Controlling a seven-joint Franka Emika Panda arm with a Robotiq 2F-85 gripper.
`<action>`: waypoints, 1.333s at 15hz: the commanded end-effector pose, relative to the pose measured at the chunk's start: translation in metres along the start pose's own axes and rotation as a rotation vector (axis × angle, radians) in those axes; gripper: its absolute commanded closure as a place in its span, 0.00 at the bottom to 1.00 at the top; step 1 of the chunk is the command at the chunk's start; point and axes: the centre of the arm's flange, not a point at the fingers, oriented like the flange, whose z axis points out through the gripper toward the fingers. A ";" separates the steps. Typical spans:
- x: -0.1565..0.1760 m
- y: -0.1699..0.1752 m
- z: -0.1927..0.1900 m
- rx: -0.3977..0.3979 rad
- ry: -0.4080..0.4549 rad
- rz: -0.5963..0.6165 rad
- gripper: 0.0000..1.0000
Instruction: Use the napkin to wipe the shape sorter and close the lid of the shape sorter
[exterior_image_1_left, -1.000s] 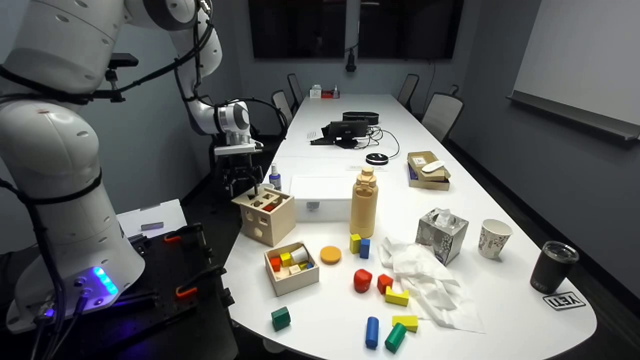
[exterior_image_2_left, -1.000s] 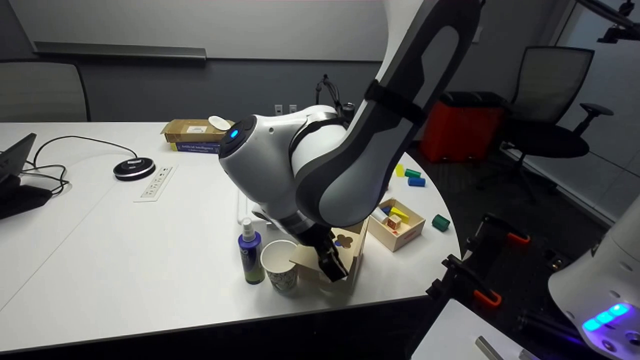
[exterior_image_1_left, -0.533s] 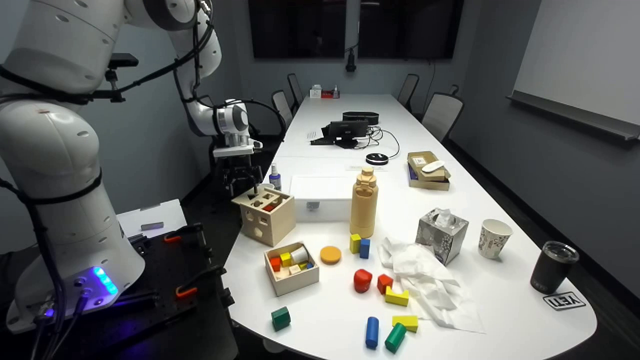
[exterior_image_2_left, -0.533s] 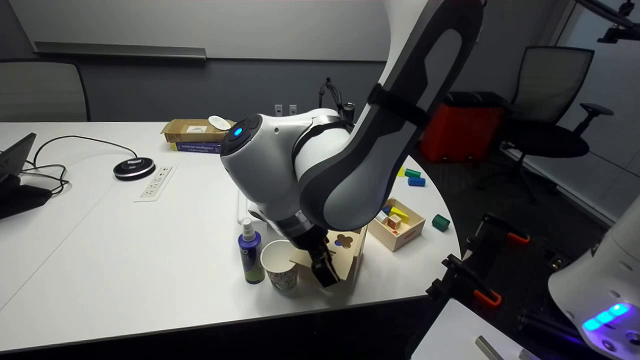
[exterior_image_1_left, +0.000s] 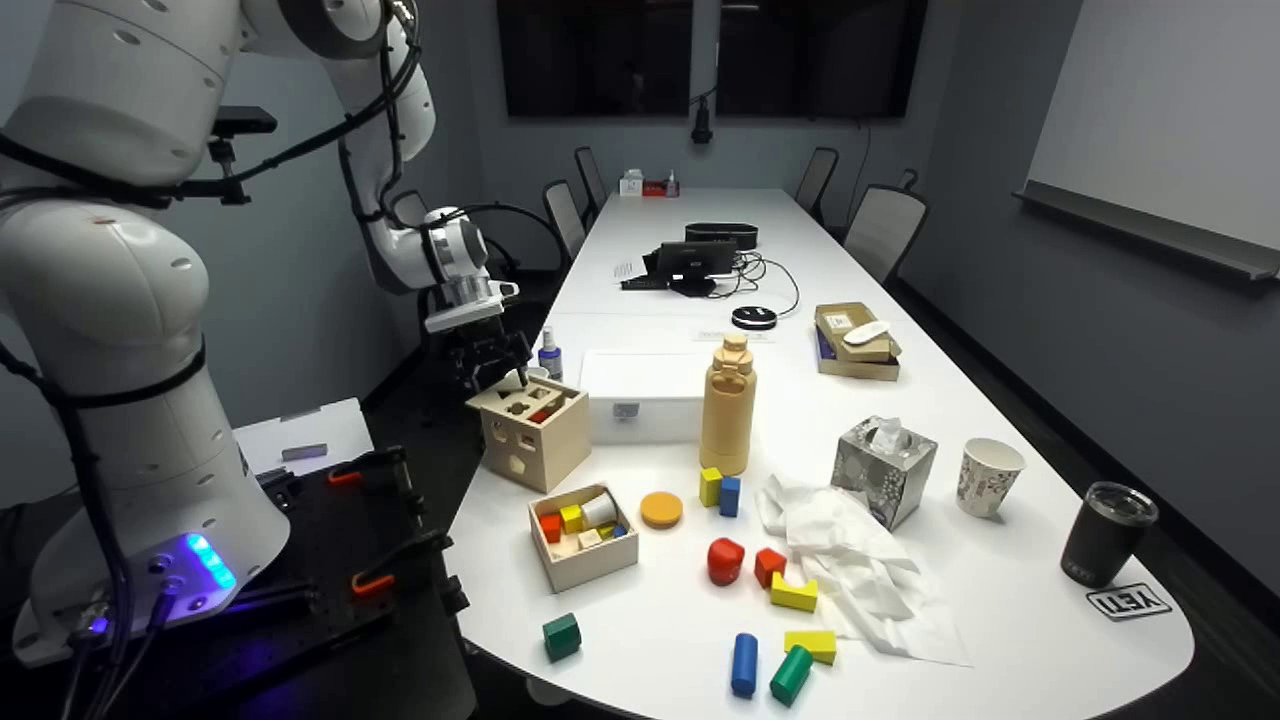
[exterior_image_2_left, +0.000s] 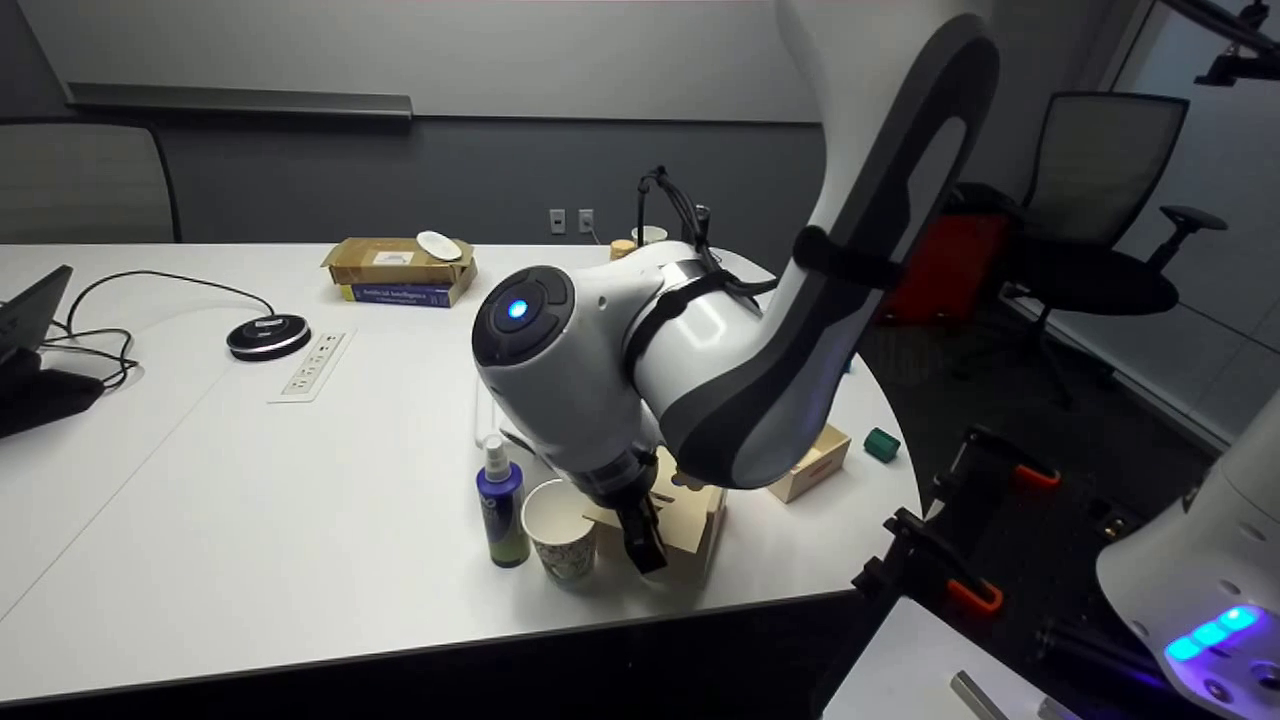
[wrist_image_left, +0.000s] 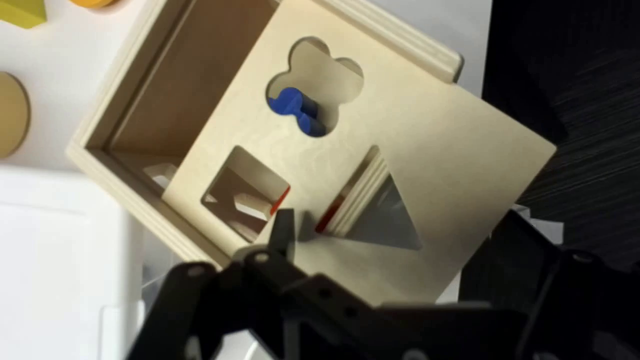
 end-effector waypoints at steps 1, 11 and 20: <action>-0.016 -0.010 -0.004 -0.097 0.026 -0.002 0.00; -0.023 0.000 -0.003 -0.180 0.028 0.015 0.00; -0.031 0.023 0.002 -0.173 0.007 0.074 0.00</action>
